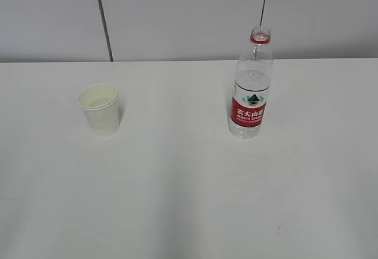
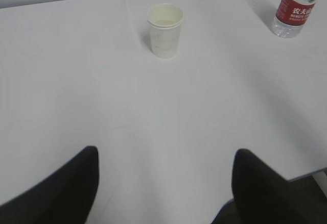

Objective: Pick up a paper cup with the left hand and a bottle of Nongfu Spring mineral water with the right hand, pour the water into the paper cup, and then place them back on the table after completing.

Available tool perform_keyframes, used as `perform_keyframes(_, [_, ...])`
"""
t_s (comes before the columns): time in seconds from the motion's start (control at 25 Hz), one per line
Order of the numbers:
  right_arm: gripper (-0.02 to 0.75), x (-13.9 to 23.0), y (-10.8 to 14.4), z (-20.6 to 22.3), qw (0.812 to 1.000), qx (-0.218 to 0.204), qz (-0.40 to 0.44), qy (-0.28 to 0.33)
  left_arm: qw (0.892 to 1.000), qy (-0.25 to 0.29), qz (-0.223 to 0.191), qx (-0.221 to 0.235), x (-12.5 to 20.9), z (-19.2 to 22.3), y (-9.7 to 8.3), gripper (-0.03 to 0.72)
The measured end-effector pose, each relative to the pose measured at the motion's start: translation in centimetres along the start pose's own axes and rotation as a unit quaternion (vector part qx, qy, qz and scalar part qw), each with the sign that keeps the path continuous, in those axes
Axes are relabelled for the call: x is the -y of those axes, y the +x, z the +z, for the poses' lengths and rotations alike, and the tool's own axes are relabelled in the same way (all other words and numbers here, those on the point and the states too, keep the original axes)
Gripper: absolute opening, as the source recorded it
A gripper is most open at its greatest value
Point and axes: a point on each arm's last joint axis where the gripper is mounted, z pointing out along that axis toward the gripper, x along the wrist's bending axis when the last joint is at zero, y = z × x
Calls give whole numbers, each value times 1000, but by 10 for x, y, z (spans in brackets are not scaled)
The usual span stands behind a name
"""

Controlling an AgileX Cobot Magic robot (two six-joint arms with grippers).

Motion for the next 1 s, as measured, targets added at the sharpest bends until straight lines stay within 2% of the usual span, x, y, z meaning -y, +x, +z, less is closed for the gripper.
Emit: perform_keyframes(1.0, [482,0,0,0,1000,0,0,0,1000,-1,-15,2,0,0,-3,499])
